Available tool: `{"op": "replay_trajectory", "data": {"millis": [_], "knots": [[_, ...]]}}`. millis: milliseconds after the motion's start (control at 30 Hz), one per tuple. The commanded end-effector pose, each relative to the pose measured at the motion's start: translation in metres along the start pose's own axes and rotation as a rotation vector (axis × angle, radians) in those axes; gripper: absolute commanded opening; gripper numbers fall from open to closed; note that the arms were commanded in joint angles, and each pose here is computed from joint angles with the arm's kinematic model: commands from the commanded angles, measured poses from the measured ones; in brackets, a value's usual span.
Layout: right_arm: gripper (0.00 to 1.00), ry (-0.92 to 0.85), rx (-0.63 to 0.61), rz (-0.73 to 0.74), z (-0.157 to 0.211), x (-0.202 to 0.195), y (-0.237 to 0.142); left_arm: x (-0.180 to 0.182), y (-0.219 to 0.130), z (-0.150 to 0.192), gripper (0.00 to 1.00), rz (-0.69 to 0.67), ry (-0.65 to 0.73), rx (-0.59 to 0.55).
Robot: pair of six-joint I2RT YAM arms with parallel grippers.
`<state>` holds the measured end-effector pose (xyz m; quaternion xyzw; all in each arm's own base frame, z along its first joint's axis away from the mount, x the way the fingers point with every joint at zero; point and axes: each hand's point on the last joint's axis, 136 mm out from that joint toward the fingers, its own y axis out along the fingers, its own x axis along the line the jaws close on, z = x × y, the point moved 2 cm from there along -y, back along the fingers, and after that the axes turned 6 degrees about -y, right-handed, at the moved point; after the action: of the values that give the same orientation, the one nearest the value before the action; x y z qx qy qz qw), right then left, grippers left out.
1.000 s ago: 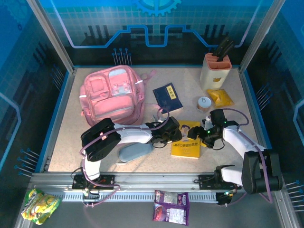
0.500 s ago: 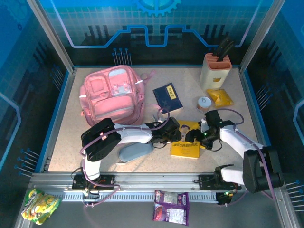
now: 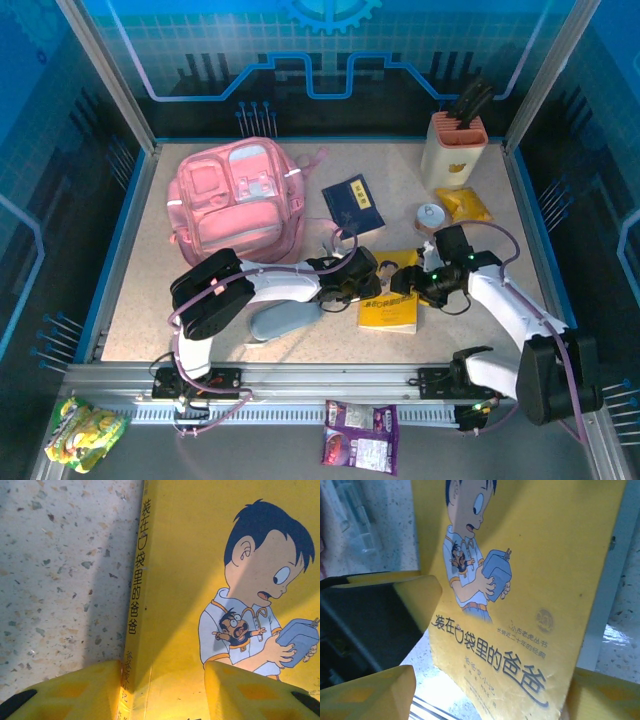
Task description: Pack the student bag
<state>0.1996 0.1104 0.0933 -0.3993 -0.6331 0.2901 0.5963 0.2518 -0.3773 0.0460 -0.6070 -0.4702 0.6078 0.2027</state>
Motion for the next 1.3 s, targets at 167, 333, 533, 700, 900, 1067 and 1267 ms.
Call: {"op": "replay_trajectory", "data": {"millis": [167,333,533,700,900,1067,1267], "knots": [[0.62,-0.058,0.002,-0.065,0.003,0.019,-0.016,0.0,0.001,-0.001,0.48,-0.01,0.035,-0.007],[0.54,-0.056,0.001,-0.083,0.004,0.02,-0.018,0.001,0.002,0.0,0.48,-0.014,0.037,-0.004],[0.39,-0.053,0.002,-0.104,0.006,0.018,-0.02,0.004,0.004,-0.002,0.48,-0.027,0.04,-0.004],[0.35,-0.056,0.0,-0.114,0.004,0.02,-0.024,0.003,0.003,-0.002,0.48,-0.027,0.045,-0.004],[0.32,-0.06,0.007,-0.121,0.005,0.023,-0.027,0.006,0.004,-0.001,0.48,-0.031,0.041,-0.003],[0.28,-0.064,-0.005,-0.119,0.005,0.024,-0.031,0.007,0.005,-0.001,0.48,-0.035,0.043,-0.004],[0.2,-0.06,0.007,-0.124,0.005,0.022,-0.027,0.005,0.006,-0.001,0.48,-0.037,0.049,0.0]]}}
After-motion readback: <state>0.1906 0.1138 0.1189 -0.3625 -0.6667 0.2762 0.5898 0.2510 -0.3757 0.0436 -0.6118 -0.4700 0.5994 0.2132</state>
